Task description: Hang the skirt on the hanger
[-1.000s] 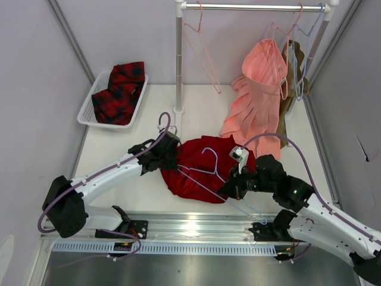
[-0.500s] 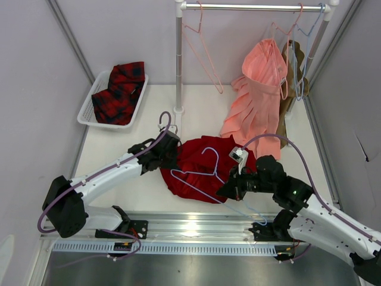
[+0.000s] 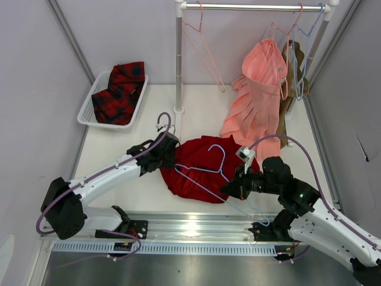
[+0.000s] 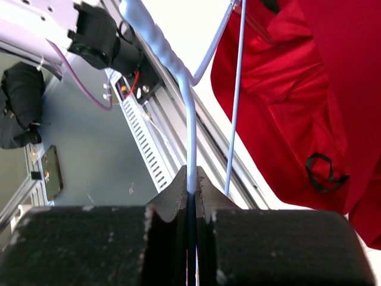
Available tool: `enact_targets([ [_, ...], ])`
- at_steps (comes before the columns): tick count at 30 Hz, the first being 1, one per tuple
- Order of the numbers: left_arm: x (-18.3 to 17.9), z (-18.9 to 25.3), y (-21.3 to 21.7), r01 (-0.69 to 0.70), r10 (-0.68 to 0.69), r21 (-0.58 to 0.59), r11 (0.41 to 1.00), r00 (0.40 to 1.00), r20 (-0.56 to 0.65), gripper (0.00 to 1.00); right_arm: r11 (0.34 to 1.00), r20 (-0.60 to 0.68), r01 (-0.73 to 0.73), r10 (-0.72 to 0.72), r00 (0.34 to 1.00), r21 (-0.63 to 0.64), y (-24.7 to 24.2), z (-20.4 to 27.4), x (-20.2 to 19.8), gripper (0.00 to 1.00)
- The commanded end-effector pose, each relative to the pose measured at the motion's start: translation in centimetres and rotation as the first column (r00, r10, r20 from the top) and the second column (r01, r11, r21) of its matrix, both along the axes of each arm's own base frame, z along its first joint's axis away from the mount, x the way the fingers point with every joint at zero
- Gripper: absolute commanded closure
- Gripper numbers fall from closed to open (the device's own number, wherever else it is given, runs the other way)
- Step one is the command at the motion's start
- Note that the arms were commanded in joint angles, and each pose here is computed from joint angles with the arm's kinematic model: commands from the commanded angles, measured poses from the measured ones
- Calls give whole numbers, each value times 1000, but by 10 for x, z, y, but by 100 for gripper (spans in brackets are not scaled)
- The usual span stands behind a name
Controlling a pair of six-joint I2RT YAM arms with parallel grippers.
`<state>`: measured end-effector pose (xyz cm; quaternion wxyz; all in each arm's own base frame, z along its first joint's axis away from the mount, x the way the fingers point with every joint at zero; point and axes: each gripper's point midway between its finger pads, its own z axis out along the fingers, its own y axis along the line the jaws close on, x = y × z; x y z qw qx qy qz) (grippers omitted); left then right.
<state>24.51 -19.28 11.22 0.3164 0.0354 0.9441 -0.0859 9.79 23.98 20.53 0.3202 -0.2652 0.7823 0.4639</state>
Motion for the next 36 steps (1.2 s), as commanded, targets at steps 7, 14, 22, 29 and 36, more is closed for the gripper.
enact_targets([
  [7,16,15,8,32,-33,9,999,982,184,100,999,28,3,-3,1000,33,0,13,6,100],
  [14,15,14,2,81,-78,-10,997,976,201,100,999,26,2,-3,1000,32,6,5,15,100],
  [22,15,19,-9,117,-106,-40,992,972,209,100,999,30,-1,0,1000,33,9,4,18,100],
  [29,12,22,-15,144,-131,-50,988,970,206,100,1000,40,3,-4,999,31,9,6,21,100],
  [36,8,19,-18,163,-153,-42,986,971,182,100,999,47,21,-22,999,25,11,5,27,100],
])
